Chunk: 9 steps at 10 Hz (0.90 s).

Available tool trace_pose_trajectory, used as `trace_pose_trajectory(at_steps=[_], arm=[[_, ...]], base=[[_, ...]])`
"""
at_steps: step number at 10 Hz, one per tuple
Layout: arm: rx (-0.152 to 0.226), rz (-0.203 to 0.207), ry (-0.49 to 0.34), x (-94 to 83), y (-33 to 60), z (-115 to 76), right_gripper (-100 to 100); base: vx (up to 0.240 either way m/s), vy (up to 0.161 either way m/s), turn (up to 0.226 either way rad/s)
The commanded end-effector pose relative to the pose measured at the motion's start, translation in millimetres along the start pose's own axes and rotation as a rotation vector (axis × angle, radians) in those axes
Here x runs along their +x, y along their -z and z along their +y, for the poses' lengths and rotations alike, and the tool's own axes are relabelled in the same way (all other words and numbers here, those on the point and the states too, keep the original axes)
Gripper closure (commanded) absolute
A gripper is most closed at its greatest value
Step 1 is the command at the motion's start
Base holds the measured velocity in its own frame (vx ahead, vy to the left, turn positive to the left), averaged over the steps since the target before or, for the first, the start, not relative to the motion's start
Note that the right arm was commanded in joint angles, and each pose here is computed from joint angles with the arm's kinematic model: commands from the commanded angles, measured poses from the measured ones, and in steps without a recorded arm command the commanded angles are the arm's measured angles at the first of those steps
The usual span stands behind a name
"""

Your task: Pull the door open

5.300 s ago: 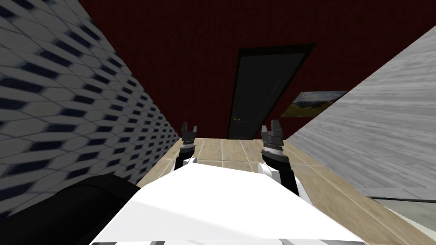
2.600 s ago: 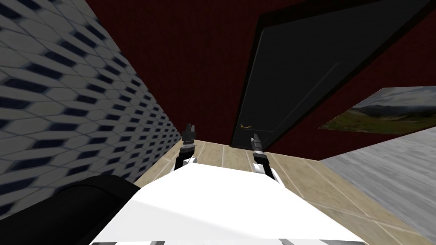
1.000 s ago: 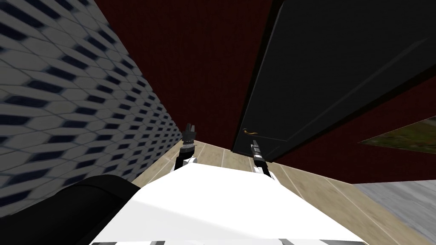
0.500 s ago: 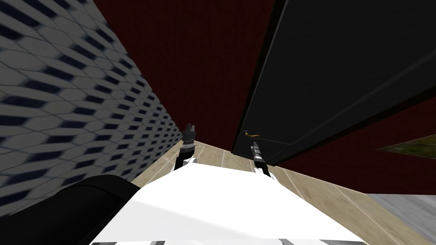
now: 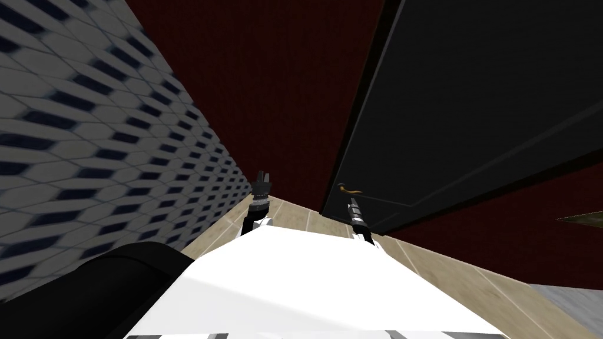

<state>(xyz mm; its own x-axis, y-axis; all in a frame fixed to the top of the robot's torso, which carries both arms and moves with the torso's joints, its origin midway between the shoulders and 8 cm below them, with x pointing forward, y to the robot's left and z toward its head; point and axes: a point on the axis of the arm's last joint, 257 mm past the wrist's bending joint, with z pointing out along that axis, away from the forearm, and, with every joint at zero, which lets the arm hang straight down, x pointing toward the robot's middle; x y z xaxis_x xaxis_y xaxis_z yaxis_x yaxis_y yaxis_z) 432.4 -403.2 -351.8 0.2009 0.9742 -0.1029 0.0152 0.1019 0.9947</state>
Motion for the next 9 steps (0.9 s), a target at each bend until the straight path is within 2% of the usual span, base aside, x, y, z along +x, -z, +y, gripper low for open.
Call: trace_pose_trajectory(at_steps=[1, 5, 8, 9], arm=[[0.005, -0.020, 0.000, -17.5, 3.2, -3.6, -100], [0.011, -0.059, -0.001, -51.7, 9.9, -8.9, -100], [0.014, -0.098, -0.001, -85.2, 17.3, -11.8, -100], [0.014, -0.091, -0.001, -81.3, 15.6, -11.4, -100]], base=[[0.146, 0.009, 0.135], [0.163, 0.009, 0.117], [0.159, -0.010, 0.121], [0.076, -0.019, 0.019]])
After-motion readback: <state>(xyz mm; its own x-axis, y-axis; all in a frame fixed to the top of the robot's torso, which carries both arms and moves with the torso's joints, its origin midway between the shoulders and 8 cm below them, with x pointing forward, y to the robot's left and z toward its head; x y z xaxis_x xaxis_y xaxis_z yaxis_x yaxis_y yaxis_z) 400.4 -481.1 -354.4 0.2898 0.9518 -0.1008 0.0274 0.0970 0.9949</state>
